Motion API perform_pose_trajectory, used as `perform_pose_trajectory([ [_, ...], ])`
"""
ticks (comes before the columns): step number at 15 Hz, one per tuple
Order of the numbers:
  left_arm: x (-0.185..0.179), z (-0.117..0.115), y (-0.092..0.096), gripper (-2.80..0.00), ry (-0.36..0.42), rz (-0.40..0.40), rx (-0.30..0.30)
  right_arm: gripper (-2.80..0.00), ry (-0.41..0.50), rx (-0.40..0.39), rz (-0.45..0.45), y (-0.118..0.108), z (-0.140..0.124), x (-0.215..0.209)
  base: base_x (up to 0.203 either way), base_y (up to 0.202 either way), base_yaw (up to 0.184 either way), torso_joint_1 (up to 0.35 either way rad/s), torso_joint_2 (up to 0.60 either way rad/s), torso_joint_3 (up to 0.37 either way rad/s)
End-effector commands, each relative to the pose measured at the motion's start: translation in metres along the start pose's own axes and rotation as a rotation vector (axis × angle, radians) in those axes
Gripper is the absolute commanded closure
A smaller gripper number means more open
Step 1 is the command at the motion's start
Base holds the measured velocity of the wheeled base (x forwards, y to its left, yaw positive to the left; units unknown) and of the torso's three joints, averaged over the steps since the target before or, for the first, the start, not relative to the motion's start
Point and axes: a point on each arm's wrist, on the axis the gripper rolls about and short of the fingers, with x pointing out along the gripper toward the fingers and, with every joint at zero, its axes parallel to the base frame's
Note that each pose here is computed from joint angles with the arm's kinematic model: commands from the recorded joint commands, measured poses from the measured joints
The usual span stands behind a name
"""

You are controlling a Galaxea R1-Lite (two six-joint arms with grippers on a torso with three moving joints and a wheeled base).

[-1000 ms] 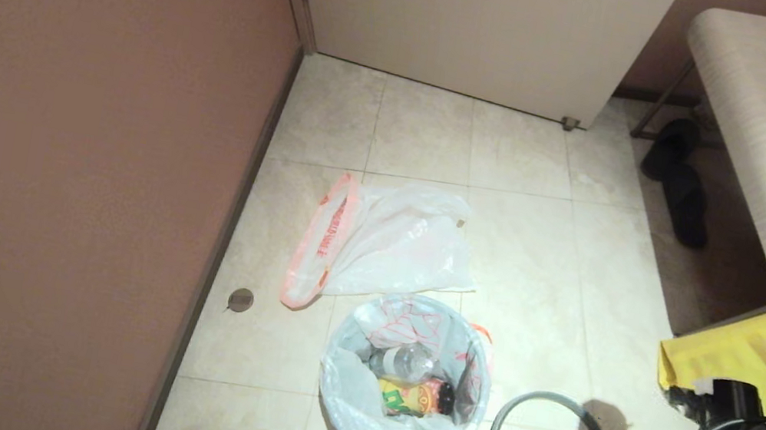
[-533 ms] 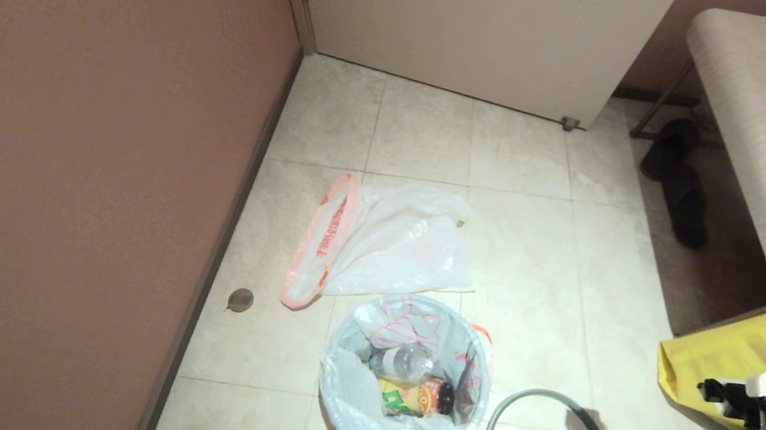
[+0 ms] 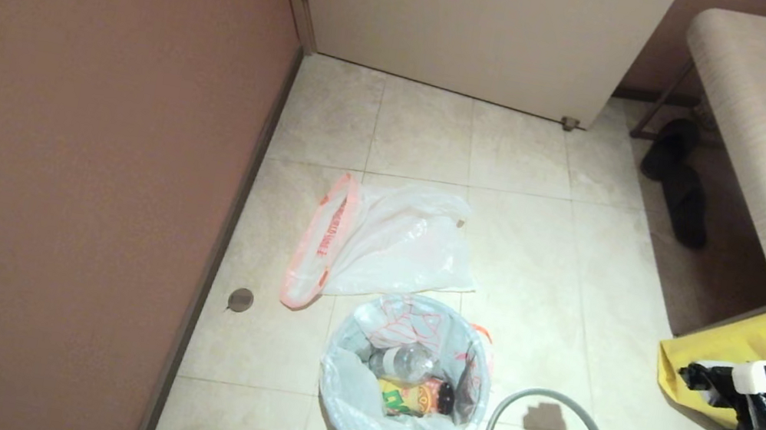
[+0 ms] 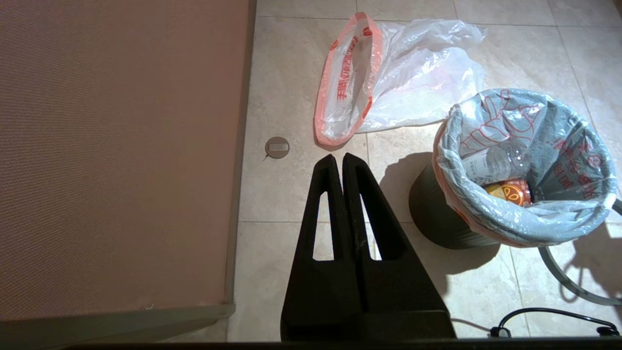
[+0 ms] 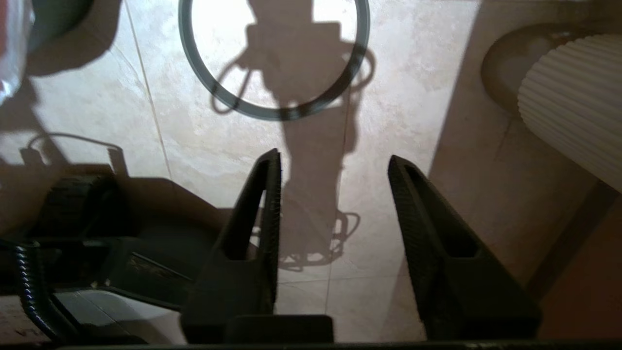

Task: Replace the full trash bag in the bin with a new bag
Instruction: Place the trash bag on the floor

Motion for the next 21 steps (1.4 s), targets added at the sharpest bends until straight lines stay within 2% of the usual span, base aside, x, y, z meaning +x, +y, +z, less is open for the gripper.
perform_pose_trajectory([
  [1, 0.0, 0.0, 0.0, 0.0, 0.001, 0.001, -0.001, 0.0, 0.014, 0.023, 0.021, 0.012, 0.012, 0.016, 0.0, 0.0, 0.0, 0.0, 0.0, 0.0],
  [5, 0.0, 0.0, 0.0, 0.0, 0.0, 0.001, -0.001, 0.0, 0.008, 0.075, 0.159, 0.044, 0.044, 0.047, 0.0, 0.0, 0.0, 0.0, 0.0, 0.0],
  [7, 0.0, 0.0, 0.0, 0.0, 0.0, 0.001, -0.001, 0.0, 0.009, 0.071, 0.182, 0.053, 0.058, 0.072, 0.0, 0.0, 0.0, 0.0, 0.0, 0.0],
  [10, 0.0, 0.0, 0.0, 0.0, 0.0, 0.001, -0.001, 0.0, 0.009, -0.04, 0.201, 0.066, 0.066, 0.115, 0.0, 0.0, 0.0, 0.0, 0.0, 0.0],
  [12, 0.0, 0.0, 0.0, 0.0, 0.0, 0.001, -0.001, 0.0, -0.04, -0.097, 0.268, 0.069, 0.073, 0.133, 0.0, 0.0, 0.0, 0.0, 0.0, 0.0],
  [13, 0.0, 0.0, 0.0, 0.0, 0.001, 0.001, -0.001, -2.8, -0.042, -0.104, 0.318, 0.071, 0.073, 0.135, 0.0, 0.0, 0.0, 0.0, 0.0, 0.0],
  [14, 0.0, 0.0, 0.0, 0.0, 0.0, 0.001, -0.001, -2.8, -0.043, -0.102, 0.357, 0.072, 0.073, 0.139, 0.0, 0.0, 0.0, 0.0, 0.0, 0.0],
  [16, 0.0, 0.0, 0.0, 0.0, 0.001, 0.001, -0.001, -2.8, -0.1, -0.102, 0.404, 0.073, 0.079, 0.146, 0.0, 0.0, 0.0, 0.0, 0.0, 0.0],
  [19, 0.0, 0.0, 0.0, 0.0, 0.002, 0.001, -0.001, -2.8, -0.145, -0.17, 0.422, 0.076, 0.085, 0.147, 0.0, 0.0, 0.0, 0.0, 0.0, 0.0],
  [21, 0.0, 0.0, 0.0, 0.0, 0.001, 0.001, -0.001, -2.8, -0.134, -0.193, 0.442, 0.082, 0.082, 0.151, 0.0, 0.0, 0.0, 0.0, 0.0, 0.0],
])
